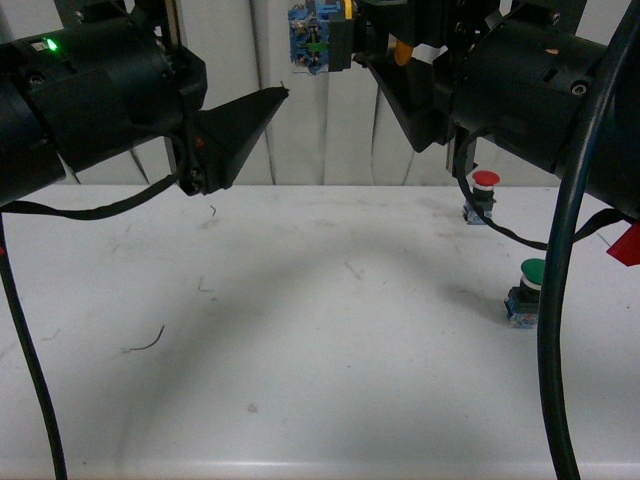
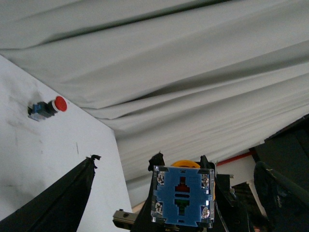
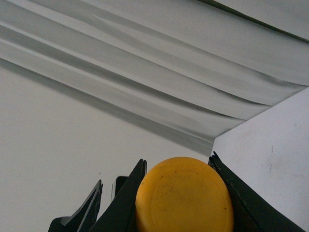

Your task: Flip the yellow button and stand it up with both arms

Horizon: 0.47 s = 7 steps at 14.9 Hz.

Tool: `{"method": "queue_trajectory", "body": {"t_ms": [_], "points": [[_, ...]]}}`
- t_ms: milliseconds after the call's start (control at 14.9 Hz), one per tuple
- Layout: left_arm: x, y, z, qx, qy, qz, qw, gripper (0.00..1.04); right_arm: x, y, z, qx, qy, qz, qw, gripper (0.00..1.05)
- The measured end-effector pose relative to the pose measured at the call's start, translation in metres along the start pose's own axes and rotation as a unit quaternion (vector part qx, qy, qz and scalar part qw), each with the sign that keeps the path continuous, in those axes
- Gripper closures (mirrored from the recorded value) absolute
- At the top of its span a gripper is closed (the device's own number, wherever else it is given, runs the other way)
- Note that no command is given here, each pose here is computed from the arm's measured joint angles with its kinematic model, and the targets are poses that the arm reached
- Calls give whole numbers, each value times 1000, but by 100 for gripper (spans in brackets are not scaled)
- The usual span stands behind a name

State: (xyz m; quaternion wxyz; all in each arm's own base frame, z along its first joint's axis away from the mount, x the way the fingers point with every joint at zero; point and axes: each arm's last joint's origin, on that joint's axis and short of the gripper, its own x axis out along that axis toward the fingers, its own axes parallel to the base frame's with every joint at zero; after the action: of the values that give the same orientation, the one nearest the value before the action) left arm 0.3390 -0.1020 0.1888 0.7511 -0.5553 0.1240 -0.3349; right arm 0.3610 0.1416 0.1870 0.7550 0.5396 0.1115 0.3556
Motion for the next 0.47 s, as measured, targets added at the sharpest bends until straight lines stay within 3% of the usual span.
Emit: {"method": "queue_trajectory", "body": {"t_ms": [269,471], "points": [[-26,10,42,27,-61,25,998,7,-5,-4,5,-4,-5,-8,1000,69],[-63,-6,57,113,-53,25,992,7,-9,-3,10,-11,-9,-9,1000,69]]}}
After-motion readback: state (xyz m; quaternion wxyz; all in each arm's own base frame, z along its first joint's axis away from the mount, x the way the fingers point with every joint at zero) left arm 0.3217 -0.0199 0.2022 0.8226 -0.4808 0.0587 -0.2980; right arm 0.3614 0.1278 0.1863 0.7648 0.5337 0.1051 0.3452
